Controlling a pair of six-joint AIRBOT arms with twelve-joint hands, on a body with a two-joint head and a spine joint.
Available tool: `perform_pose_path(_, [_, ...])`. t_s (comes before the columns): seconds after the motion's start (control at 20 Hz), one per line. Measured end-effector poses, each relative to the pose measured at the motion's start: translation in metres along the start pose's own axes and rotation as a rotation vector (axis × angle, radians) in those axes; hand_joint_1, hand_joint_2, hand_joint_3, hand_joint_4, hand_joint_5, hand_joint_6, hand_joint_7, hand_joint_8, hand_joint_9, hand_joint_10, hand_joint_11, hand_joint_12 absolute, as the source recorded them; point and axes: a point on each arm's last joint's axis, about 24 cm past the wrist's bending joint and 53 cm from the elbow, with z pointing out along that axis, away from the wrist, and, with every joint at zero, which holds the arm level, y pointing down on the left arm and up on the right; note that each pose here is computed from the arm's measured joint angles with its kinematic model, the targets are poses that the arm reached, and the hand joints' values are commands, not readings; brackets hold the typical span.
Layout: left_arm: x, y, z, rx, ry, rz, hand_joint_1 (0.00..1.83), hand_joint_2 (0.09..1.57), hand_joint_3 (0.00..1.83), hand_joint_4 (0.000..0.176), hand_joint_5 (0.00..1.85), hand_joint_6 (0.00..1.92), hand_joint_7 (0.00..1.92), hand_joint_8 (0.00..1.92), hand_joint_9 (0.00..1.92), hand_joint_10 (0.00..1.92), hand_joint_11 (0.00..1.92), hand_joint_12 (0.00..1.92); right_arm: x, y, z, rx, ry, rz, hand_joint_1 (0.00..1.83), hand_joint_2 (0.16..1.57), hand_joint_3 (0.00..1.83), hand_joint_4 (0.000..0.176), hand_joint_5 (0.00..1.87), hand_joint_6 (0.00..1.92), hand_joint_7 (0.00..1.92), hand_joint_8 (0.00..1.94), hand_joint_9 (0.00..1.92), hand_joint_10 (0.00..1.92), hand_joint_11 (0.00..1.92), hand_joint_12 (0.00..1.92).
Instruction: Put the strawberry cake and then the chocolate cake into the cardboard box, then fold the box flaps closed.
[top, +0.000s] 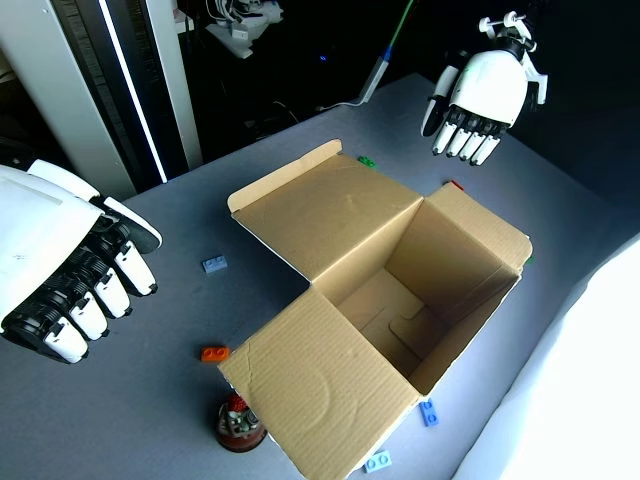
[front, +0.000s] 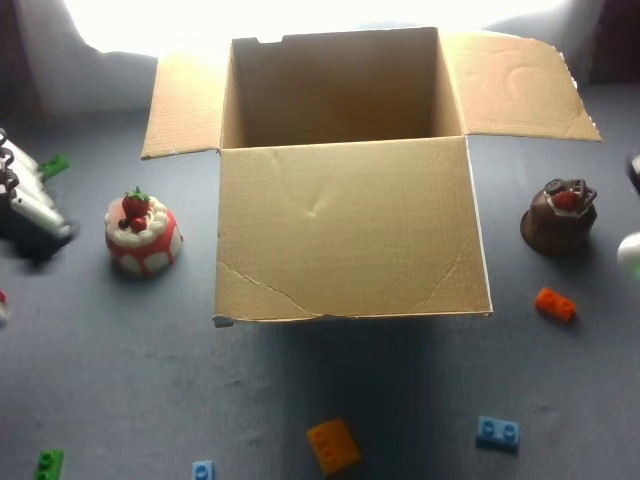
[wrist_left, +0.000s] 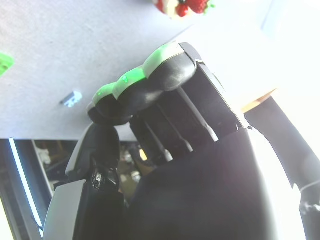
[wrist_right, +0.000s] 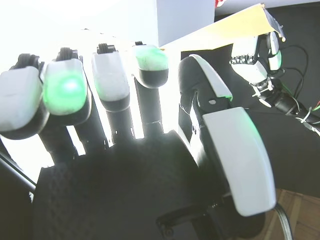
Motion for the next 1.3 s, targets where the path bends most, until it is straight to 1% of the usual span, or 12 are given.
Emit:
perform_pose_path(0.1, [0.001,-0.003,0.000,0.013,0.005,0.002,0.10,1.11,0.01,0.016,0.06,0.00,0.05,0.00,0.07,0.01,0.00,0.47,0.000,0.000,0.000,-0.001,0.001,0.000,0.00,1.11,0.00,0.000,0.11,0.00,0.08,0.00,0.07,0.00,0.00,0.11])
perform_pose_path(0.15, [0.000,-0.003,0.000,0.013,0.000,0.000,0.08,1.10,0.00,0.008,0.04,0.00,0.04,0.00,0.07,0.00,0.00,0.48,-0.001,0.001,0.000,-0.005,-0.005,0.000,0.00,1.10,0.00,0.000,0.10,0.00,0.08,0.00,0.06,0.00,0.00,0.11])
perform_pose_path(0.2, [0.001,-0.002,0.000,0.009,0.004,0.003,0.09,1.10,0.00,0.007,0.03,0.00,0.05,0.00,0.08,0.01,0.00,0.51,-0.002,0.002,0.001,-0.006,-0.008,0.001,0.00,1.09,0.00,0.000,0.11,0.00,0.10,0.00,0.07,0.00,0.00,0.21])
perform_pose_path(0.35, [0.006,-0.001,0.000,0.003,0.024,0.016,0.15,1.10,0.00,0.015,0.02,0.00,0.04,0.00,0.07,0.00,0.00,0.46,-0.002,0.001,0.001,-0.004,-0.005,0.002,0.00,1.09,0.00,0.000,0.12,0.00,0.11,0.00,0.09,0.00,0.00,0.31])
perform_pose_path(0.55, [0.011,-0.004,0.004,0.008,0.046,0.031,0.20,1.08,0.00,0.014,0.01,0.00,0.05,0.00,0.07,0.00,0.00,0.45,-0.007,-0.009,0.001,0.025,-0.021,0.027,0.00,1.08,0.00,0.000,0.09,0.00,0.10,0.00,0.08,0.00,0.00,0.24])
perform_pose_path(0.7, [0.013,-0.006,0.006,0.008,0.061,0.028,0.46,1.03,0.00,0.013,0.00,0.00,0.02,0.00,0.06,0.00,0.00,0.36,-0.015,-0.026,0.005,0.067,-0.032,0.077,0.09,1.06,0.00,0.000,0.09,0.00,0.09,0.00,0.08,0.00,0.00,0.24])
perform_pose_path(0.75, [0.007,-0.005,0.005,0.000,0.050,0.018,0.57,1.03,0.00,0.013,0.00,0.00,0.01,0.00,0.04,0.00,0.00,0.28,-0.017,-0.034,0.005,0.082,-0.032,0.078,0.13,1.06,0.00,0.000,0.09,0.00,0.09,0.00,0.08,0.00,0.00,0.24])
perform_pose_path(0.85, [-0.003,-0.007,0.007,-0.001,0.024,0.005,0.78,1.05,0.00,0.027,0.00,0.00,0.00,0.00,0.03,0.00,0.00,0.25,-0.019,-0.038,0.006,0.089,-0.036,0.075,0.16,1.06,0.00,0.000,0.09,0.00,0.09,0.00,0.07,0.00,0.00,0.23])
perform_pose_path(0.95, [-0.013,-0.009,0.012,0.003,0.005,-0.019,0.96,1.05,0.00,0.036,0.00,0.00,0.00,0.00,0.03,0.00,0.00,0.26,-0.020,-0.043,0.006,0.098,-0.038,0.074,0.16,1.06,0.00,0.000,0.11,0.00,0.11,0.00,0.09,0.00,0.00,0.34])
perform_pose_path(1.05, [-0.018,-0.012,0.017,0.007,-0.002,-0.042,1.15,1.02,0.00,0.040,0.00,0.00,0.00,0.00,0.03,0.00,0.00,0.20,-0.021,-0.049,0.007,0.104,-0.042,0.066,0.15,1.07,0.00,0.000,0.09,0.00,0.07,0.00,0.07,0.00,0.00,0.28])
perform_pose_path(1.15, [-0.017,-0.011,0.023,-0.002,0.006,-0.042,1.17,1.00,0.00,0.045,0.00,0.00,0.00,0.00,0.03,0.00,0.00,0.21,-0.025,-0.058,0.008,0.117,-0.053,0.091,0.19,1.07,0.00,0.000,0.07,0.00,0.07,0.00,0.06,0.00,0.00,0.23])
perform_pose_path(1.3, [-0.005,-0.009,0.030,-0.019,0.044,-0.034,1.18,1.01,0.00,0.050,0.00,0.00,0.00,0.00,0.01,0.00,0.00,0.18,-0.027,-0.060,0.009,0.117,-0.062,0.107,0.31,1.05,0.00,0.000,0.08,0.00,0.09,0.00,0.09,0.01,0.00,0.32])
